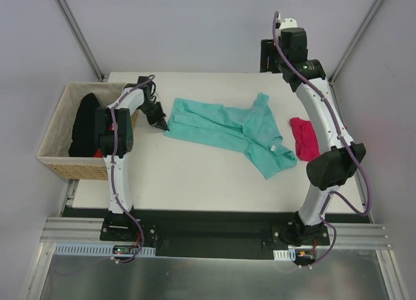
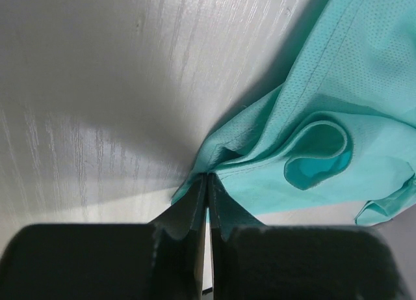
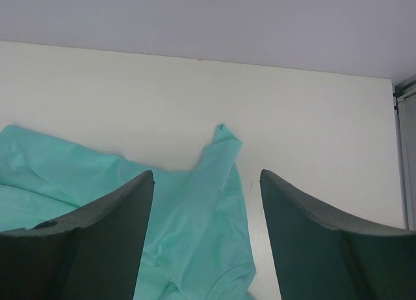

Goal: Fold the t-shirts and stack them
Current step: Fold the other side of the tshirt into a rectangle

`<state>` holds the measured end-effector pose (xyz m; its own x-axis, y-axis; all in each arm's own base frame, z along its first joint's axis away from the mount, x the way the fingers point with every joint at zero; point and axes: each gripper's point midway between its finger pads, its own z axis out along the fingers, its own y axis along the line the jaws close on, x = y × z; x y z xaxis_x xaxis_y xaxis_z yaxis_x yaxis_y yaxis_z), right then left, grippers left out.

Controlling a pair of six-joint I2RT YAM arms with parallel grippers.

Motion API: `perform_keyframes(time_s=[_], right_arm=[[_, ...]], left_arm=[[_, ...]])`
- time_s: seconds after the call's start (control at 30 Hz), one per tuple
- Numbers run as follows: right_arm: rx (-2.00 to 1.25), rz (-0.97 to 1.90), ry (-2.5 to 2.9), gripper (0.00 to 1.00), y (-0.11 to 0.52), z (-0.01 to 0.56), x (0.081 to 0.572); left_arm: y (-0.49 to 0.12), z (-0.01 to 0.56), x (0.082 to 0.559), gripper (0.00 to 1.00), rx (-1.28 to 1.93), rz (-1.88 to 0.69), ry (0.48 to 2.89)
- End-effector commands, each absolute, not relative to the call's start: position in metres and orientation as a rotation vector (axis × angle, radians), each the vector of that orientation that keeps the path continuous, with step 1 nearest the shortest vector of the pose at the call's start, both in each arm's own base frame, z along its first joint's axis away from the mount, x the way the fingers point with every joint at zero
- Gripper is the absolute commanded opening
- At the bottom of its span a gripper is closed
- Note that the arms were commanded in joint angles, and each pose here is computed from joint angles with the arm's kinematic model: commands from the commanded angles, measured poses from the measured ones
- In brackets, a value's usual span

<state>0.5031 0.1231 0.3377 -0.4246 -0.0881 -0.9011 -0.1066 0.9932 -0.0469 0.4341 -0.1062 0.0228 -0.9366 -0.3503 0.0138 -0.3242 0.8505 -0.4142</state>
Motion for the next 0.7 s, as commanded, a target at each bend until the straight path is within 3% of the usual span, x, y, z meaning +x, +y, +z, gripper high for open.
perform_keyframes(time_s=[0.0, 0.57, 0.67], right_arm=[[-0.113, 0.057, 1.925, 0.7, 0.125, 0.377, 0.494], [-0.091, 0.136, 1.998, 0.69, 0.141, 0.341, 0.509], [-0.086, 0.149, 2.062, 0.63, 0.145, 0.312, 0.513]], left_arm=[[-0.099, 0.017, 0.42, 0.0, -0.601, -0.569, 3.018], [-0.082, 0.034, 0.347, 0.0, -0.684, -0.416, 3.075], [-0.079, 0.036, 0.336, 0.0, -0.699, -0.392, 3.078]])
